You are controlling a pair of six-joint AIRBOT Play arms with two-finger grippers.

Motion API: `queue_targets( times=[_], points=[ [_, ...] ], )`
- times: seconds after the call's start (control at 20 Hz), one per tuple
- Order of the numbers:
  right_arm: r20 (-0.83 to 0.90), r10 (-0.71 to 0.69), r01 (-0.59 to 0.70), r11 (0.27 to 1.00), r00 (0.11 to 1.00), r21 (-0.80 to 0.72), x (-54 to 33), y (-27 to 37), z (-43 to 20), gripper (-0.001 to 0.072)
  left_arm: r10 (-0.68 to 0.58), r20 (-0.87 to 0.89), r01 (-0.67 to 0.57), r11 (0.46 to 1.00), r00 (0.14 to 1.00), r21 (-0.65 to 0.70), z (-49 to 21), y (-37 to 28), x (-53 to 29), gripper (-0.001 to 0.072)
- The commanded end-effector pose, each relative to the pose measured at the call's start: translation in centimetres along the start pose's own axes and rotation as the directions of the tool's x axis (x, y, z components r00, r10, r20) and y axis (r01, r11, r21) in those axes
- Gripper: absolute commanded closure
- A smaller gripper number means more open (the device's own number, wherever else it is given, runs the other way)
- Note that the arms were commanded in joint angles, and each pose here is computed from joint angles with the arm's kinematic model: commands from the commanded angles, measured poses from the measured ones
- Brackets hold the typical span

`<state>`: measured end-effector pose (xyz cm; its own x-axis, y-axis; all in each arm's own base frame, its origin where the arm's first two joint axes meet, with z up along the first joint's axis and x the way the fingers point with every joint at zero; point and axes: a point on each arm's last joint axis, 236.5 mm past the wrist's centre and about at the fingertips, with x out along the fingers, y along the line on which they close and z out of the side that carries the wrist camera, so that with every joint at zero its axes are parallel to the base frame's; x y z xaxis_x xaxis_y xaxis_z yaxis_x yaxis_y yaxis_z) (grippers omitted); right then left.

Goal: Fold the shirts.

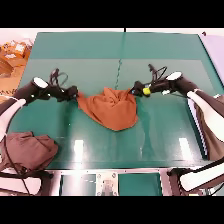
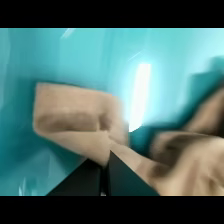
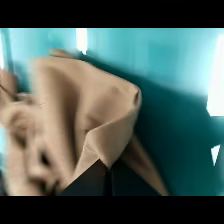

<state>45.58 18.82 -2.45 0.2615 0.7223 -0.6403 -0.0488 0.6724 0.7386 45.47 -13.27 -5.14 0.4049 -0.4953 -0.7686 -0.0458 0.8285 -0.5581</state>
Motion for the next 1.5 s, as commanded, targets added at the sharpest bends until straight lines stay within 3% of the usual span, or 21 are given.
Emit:
queue_targets(
  times=[0.0,0.15,0.35,0.55,0.7,0.85,0.95,1.2,1.45],
  points=[
    [0.119,0.052,-0.039,0.993,0.991,-0.108,-7.6,4.6,3.7,0.0698,-0.008,0.056,-0.001,0.988,0.998,0.155,2.9,-4.2,-6.0,0.0688],
    [0.358,0.084,0.009,0.968,0.930,-0.251,-19.5,10.3,6.6,0.0697,0.001,0.249,-0.078,0.951,0.968,0.300,6.1,-9.1,-16.4,0.0688],
    [0.645,0.101,0.181,0.917,0.758,-0.357,-34.3,16.8,4.7,0.0697,-0.044,0.570,-0.226,0.891,0.820,0.394,6.7,-15.3,-33.3,0.0688],
    [0.771,0.144,0.320,0.851,0.620,-0.416,-41.1,22.8,-1.0,0.0697,-0.213,0.747,-0.257,0.850,0.629,0.459,3.4,-21.4,-46.1,0.0688],
    [0.810,0.188,0.368,0.818,0.556,-0.442,-43.0,26.4,-4.7,0.0697,-0.215,0.805,-0.326,0.833,0.554,0.447,2.8,-22.0,-50.0,0.0687],
    [0.812,0.127,0.415,0.809,0.569,-0.417,-42.4,25.4,-6.3,0.0697,-0.131,0.753,-0.339,0.834,0.645,0.435,3.0,-19.9,-46.8,0.0686],
    [0.783,0.087,0.376,0.840,0.616,-0.390,-40.3,22.7,-5.9,0.0696,-0.054,0.673,-0.324,0.846,0.738,0.424,3.9,-17.5,-41.8,0.0686],
    [0.698,-0.068,0.248,0.955,0.713,-0.161,-30.7,7.5,-2.9,0.0697,0.072,0.474,-0.262,0.900,0.877,0.347,7.2,-10.2,-26.0,0.0686],
    [0.517,-0.171,0.170,0.984,0.839,0.049,-18.2,-5.9,-1.9,0.0696,0.031,0.223,-0.068,0.985,0.974,0.161,7.3,-5.5,-10.2,0.0686]
  ],
)
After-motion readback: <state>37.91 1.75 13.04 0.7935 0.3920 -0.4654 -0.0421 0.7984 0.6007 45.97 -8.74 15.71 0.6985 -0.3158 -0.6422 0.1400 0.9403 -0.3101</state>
